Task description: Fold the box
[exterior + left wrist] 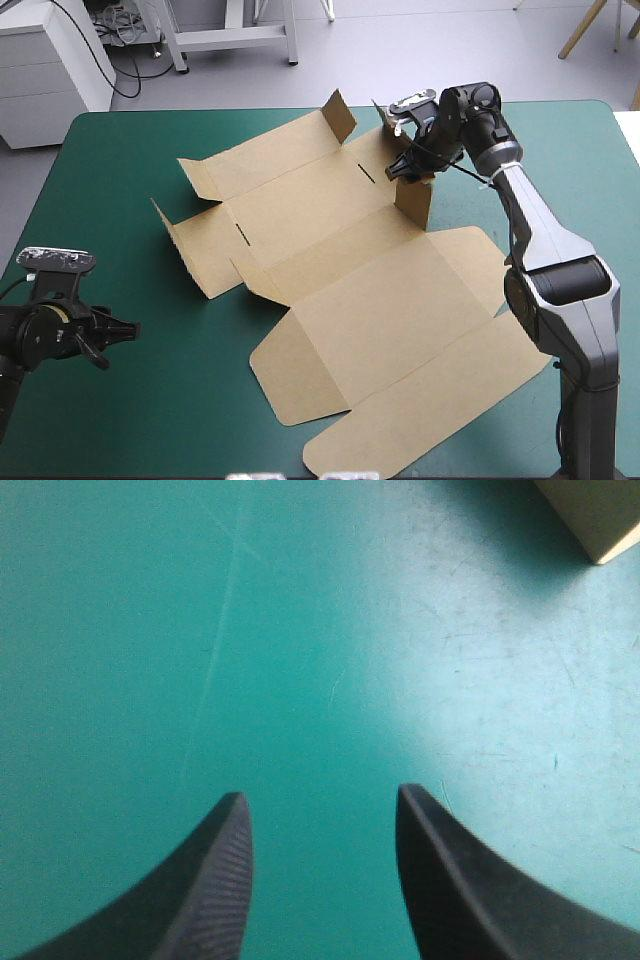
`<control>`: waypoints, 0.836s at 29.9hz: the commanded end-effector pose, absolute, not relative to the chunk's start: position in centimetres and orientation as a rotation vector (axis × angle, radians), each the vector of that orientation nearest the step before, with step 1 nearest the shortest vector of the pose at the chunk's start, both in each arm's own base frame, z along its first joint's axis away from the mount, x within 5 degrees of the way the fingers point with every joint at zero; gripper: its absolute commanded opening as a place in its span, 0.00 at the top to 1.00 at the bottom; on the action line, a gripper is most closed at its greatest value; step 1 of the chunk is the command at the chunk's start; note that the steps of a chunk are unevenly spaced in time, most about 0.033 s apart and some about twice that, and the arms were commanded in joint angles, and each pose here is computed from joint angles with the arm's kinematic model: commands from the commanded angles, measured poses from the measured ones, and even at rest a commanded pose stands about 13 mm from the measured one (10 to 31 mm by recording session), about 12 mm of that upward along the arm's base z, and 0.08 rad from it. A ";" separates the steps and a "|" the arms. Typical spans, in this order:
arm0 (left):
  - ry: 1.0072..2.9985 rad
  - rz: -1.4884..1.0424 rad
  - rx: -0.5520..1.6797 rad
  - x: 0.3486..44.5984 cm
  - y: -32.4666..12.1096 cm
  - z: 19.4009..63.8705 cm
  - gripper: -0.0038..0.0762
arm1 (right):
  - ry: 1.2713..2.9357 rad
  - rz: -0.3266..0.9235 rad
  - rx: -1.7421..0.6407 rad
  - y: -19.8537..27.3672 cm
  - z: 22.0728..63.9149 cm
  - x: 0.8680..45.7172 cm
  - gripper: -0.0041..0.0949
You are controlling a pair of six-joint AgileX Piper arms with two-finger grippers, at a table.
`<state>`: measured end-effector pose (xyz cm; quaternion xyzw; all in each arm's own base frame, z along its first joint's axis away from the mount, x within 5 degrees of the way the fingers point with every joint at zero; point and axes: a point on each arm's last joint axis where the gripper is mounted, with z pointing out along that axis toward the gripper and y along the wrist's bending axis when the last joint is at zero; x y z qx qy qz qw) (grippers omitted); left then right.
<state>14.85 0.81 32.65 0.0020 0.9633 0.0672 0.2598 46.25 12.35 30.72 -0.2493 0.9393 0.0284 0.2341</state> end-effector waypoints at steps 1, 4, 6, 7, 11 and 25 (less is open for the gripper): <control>2.551 0.174 0.004 15.1 0.8 33.6 0.55 | 2.494 0.141 -0.620 12.2 33.7 45.7 0.35; 2.551 0.174 0.003 15.1 0.8 33.6 0.55 | 2.514 0.177 -0.613 12.5 32.9 46.0 0.37; 2.551 0.174 0.003 15.1 0.8 33.6 0.55 | 2.520 0.184 -0.613 12.6 32.6 46.1 0.39; 2.551 0.174 0.003 15.1 0.8 33.6 0.55 | 2.522 0.184 -0.614 12.6 32.5 46.1 0.40; 2.551 0.172 -0.001 15.1 0.8 33.6 0.55 | 2.535 0.186 -0.610 12.7 31.9 46.3 0.45; 2.547 0.175 0.001 15.1 0.8 33.6 0.56 | 2.622 0.189 -0.608 12.6 29.5 46.1 0.65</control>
